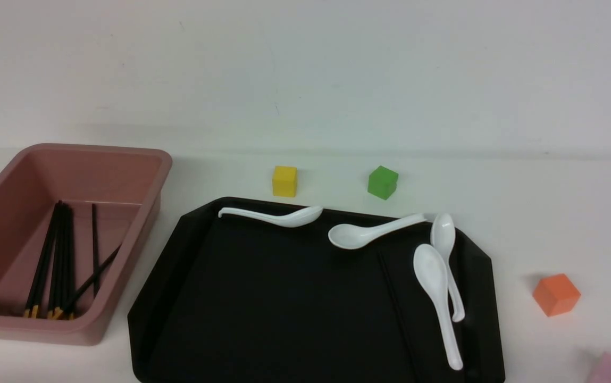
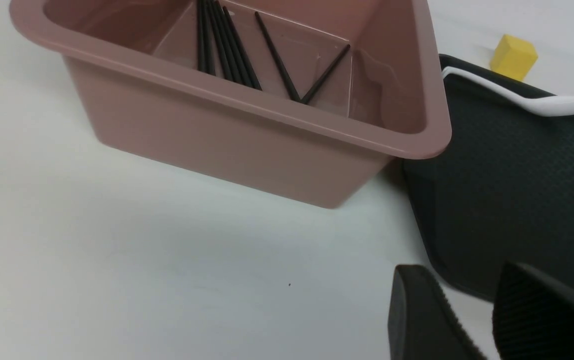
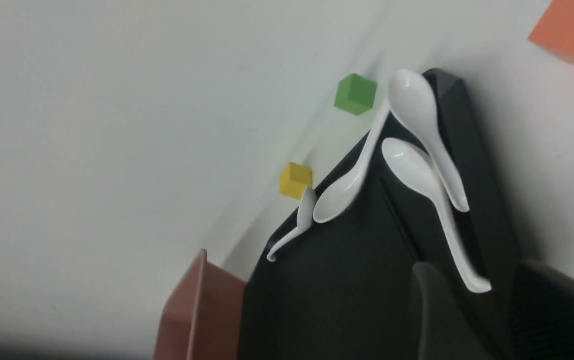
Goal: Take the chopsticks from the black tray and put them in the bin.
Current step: Use the right arm to grab a pair of chopsticks
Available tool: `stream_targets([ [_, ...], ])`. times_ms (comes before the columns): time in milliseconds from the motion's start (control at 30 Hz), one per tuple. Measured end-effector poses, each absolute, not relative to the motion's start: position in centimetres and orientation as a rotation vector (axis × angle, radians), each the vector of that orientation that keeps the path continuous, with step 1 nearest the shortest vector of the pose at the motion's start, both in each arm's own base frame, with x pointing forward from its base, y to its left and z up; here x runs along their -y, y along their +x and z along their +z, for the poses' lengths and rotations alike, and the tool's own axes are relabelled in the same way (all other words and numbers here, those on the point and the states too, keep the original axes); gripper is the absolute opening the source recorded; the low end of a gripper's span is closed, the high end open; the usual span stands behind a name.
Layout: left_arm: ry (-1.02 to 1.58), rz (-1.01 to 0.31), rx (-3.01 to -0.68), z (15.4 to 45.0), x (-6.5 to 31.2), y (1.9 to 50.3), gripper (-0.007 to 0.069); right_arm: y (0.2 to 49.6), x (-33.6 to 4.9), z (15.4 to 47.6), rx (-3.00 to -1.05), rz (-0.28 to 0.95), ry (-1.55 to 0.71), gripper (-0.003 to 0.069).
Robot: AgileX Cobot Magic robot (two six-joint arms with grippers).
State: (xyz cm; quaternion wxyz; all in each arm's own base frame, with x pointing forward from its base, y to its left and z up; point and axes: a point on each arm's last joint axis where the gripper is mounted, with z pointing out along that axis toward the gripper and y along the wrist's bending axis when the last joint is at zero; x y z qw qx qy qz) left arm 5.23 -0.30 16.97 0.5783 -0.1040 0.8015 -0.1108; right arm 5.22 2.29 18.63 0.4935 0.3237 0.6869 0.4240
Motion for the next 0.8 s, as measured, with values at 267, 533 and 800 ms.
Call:
stream_targets([
  [267,-0.243,-0.259,-1.875,17.0,0.3,5.2,0.0239,3.9,-2.8,29.8,-1.568,0.740,0.222,0.0029],
  [533,-0.243,-0.259,-1.875,17.0,0.3,5.2,0.0239,10.1,-4.6,31.5,-2.346,0.658,-0.142,0.0006],
  [800,-0.243,-0.259,-1.875,17.0,0.3,5.2,0.0239,15.7,-5.9,26.7,-2.719,0.884,-0.252,0.0032],
])
